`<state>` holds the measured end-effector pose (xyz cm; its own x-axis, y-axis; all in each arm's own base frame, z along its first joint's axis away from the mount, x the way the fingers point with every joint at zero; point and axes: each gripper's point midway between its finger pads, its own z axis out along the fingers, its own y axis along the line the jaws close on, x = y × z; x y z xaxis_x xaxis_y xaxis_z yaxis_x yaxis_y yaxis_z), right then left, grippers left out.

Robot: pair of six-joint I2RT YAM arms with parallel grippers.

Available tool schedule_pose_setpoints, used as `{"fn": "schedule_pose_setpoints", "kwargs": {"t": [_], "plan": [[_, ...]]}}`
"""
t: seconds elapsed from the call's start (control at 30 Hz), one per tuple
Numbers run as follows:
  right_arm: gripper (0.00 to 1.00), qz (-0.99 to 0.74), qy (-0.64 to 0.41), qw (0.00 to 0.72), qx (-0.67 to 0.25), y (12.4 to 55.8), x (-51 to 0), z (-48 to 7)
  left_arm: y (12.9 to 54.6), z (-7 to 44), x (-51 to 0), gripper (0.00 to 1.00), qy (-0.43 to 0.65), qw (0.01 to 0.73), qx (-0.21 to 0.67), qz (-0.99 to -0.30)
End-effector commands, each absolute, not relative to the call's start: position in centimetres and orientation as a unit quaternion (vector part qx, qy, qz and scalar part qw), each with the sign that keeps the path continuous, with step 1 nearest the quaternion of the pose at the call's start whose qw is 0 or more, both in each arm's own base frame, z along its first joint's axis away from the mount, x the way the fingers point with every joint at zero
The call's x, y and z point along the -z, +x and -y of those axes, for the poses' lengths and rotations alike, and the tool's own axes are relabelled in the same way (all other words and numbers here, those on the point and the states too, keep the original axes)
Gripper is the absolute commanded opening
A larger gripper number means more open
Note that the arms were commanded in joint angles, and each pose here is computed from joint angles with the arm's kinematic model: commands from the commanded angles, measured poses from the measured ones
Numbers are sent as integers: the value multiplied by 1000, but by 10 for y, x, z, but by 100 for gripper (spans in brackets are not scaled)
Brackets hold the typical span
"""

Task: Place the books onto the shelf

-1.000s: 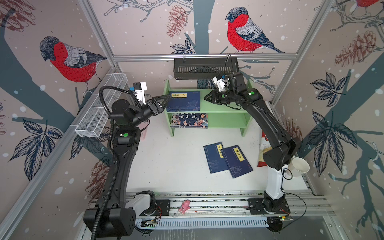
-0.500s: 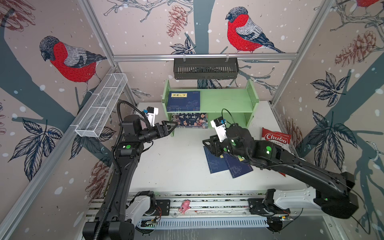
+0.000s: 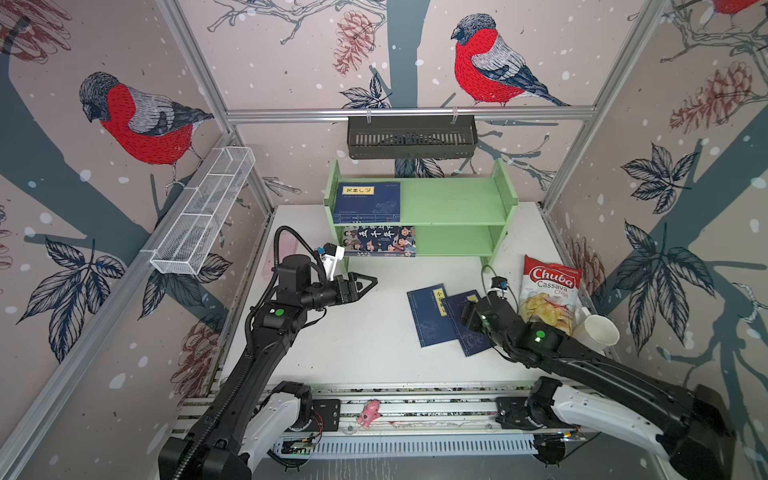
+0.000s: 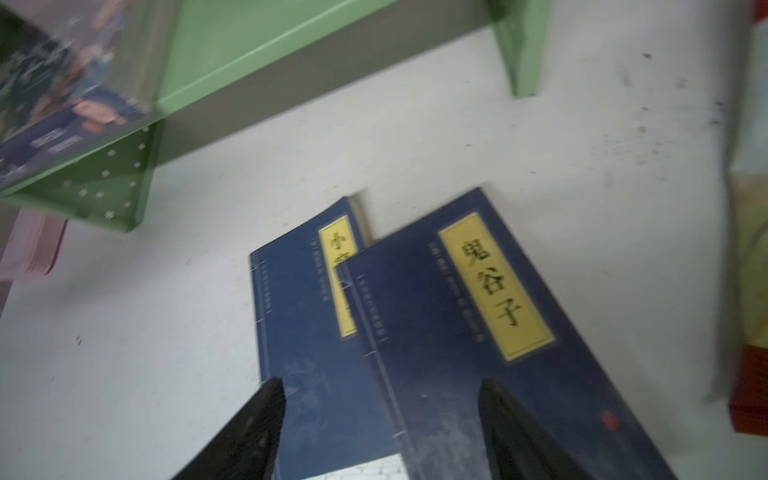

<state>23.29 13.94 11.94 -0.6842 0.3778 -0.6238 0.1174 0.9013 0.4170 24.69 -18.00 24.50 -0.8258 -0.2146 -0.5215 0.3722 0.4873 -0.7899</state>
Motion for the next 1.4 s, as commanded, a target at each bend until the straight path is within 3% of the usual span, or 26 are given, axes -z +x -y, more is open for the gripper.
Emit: {"fn": "schedule_pose_setpoints", "kwargs": {"t": [0.0, 0.4, 0.7, 1.07, 1.37], "plan": [[75, -882, 175, 382, -214, 245, -124, -125, 244, 187, -250, 86, 82, 304, 512, -799], [79, -916, 188, 299, -192, 275, -88, -88, 220, 202, -232, 86, 117, 286, 524, -794], [79, -937, 187, 229, -187, 273, -49, -79, 218, 201, -213, 86, 92, 269, 526, -802], [78, -943, 158, 178, -232, 256, -41, -102, 216, 205, -197, 85, 75, 238, 532, -809], [78, -956, 107, 145, -230, 249, -35, -132, 218, 225, -192, 84, 132, 241, 522, -807]]}}
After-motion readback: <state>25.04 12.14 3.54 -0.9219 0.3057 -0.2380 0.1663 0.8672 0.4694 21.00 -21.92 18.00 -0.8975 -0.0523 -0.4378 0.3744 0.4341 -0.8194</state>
